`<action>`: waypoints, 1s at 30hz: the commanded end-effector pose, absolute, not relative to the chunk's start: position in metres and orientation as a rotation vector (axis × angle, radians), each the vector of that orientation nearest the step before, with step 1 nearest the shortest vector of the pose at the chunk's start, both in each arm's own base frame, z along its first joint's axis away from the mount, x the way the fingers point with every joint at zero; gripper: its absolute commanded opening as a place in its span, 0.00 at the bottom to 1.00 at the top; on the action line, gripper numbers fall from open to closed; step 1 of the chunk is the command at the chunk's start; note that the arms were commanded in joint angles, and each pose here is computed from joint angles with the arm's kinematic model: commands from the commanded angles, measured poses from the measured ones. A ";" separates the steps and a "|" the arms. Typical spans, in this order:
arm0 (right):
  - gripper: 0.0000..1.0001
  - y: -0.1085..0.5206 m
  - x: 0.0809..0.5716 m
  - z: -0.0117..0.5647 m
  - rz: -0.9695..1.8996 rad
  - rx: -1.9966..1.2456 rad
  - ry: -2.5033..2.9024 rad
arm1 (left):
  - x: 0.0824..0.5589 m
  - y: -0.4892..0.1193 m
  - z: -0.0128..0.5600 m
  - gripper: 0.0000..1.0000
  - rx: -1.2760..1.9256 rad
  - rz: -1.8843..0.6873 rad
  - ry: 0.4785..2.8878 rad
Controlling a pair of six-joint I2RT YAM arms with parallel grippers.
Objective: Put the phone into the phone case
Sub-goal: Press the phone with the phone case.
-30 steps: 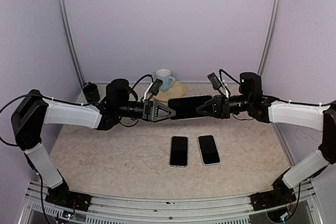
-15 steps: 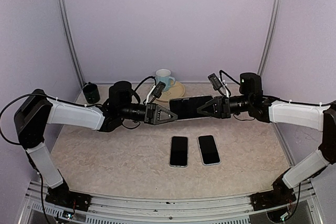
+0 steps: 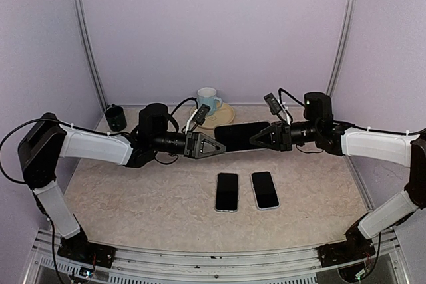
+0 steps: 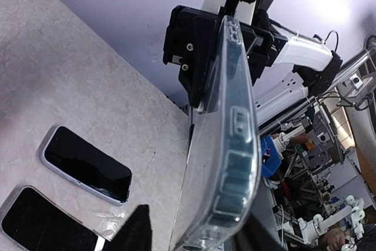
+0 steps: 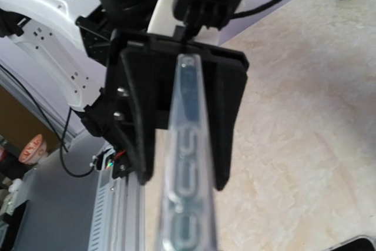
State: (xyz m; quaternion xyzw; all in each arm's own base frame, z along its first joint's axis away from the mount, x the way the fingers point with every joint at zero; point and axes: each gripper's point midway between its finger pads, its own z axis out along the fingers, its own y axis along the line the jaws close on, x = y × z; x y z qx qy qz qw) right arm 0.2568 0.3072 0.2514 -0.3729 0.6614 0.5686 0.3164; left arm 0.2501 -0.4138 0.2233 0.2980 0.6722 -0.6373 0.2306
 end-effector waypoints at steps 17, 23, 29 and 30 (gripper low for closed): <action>0.02 0.294 0.256 0.286 1.416 -0.996 1.626 | 0.330 -0.318 0.239 0.99 0.436 -0.827 1.898; 0.02 0.295 0.259 0.282 1.423 -0.982 1.655 | 0.331 -0.293 0.245 0.99 0.408 -0.654 1.765; 0.02 0.297 0.265 0.275 1.455 -0.936 1.729 | 0.324 -0.297 0.235 0.99 0.499 -0.658 1.742; 0.02 0.297 0.269 0.273 1.461 -0.905 1.762 | 0.319 -0.302 0.235 0.99 0.541 -0.690 1.727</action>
